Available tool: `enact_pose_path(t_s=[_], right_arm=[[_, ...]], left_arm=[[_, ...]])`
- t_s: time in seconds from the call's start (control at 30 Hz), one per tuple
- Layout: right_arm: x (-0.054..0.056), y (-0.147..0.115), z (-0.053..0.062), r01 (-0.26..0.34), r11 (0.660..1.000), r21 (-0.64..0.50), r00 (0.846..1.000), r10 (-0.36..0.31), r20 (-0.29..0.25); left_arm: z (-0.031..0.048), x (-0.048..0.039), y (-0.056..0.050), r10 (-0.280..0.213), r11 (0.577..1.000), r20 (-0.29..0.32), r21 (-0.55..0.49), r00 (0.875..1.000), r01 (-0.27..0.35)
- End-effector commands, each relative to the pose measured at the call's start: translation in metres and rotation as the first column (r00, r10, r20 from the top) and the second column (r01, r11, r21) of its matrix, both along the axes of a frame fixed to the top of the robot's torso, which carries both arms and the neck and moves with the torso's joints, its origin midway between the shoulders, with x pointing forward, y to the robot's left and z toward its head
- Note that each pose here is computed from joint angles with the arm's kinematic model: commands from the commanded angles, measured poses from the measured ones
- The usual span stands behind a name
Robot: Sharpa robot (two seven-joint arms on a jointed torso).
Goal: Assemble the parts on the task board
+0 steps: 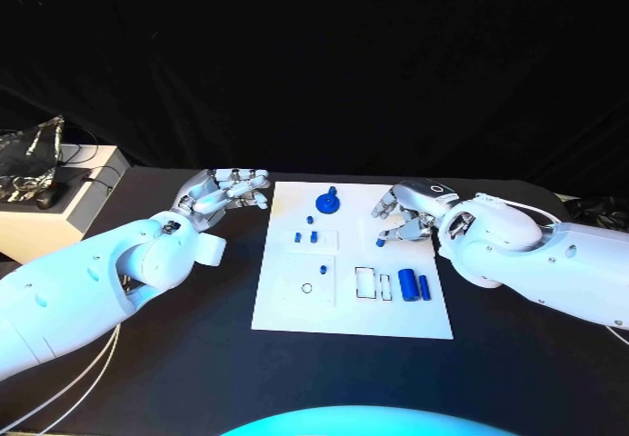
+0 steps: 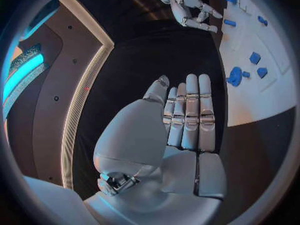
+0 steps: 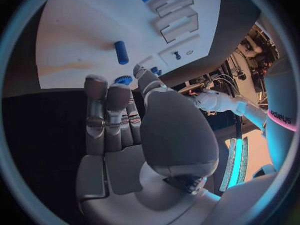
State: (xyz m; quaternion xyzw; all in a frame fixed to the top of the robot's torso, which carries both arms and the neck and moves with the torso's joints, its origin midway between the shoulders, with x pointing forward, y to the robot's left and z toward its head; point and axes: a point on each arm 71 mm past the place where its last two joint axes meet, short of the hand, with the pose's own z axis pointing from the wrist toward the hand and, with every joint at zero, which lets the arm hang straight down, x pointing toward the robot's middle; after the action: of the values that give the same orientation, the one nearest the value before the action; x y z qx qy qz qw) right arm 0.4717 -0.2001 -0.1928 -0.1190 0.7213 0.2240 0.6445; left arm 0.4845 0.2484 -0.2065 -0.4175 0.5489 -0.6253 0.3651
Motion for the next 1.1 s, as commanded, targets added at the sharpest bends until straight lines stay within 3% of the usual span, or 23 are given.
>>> enact_pose_path(t_s=[0.03,0.37,1.1], right_arm=[[0.001,0.001,-0.009,-0.028,0.996,-0.088,0.996,0.020,-0.084],[0.008,-0.001,-0.017,0.001,0.989,-0.148,0.996,-0.015,-0.092],[0.006,0.006,-0.026,-0.014,0.988,-0.151,0.992,-0.005,-0.129]], left_arm=[[0.0006,-0.0004,-0.003,-0.014,1.000,0.004,-0.015,1.000,0.014],[0.0004,-0.0004,-0.001,-0.009,1.000,-0.004,-0.026,1.000,0.009],[0.0007,-0.0005,0.000,-0.001,1.000,-0.004,-0.024,1.000,0.000]])
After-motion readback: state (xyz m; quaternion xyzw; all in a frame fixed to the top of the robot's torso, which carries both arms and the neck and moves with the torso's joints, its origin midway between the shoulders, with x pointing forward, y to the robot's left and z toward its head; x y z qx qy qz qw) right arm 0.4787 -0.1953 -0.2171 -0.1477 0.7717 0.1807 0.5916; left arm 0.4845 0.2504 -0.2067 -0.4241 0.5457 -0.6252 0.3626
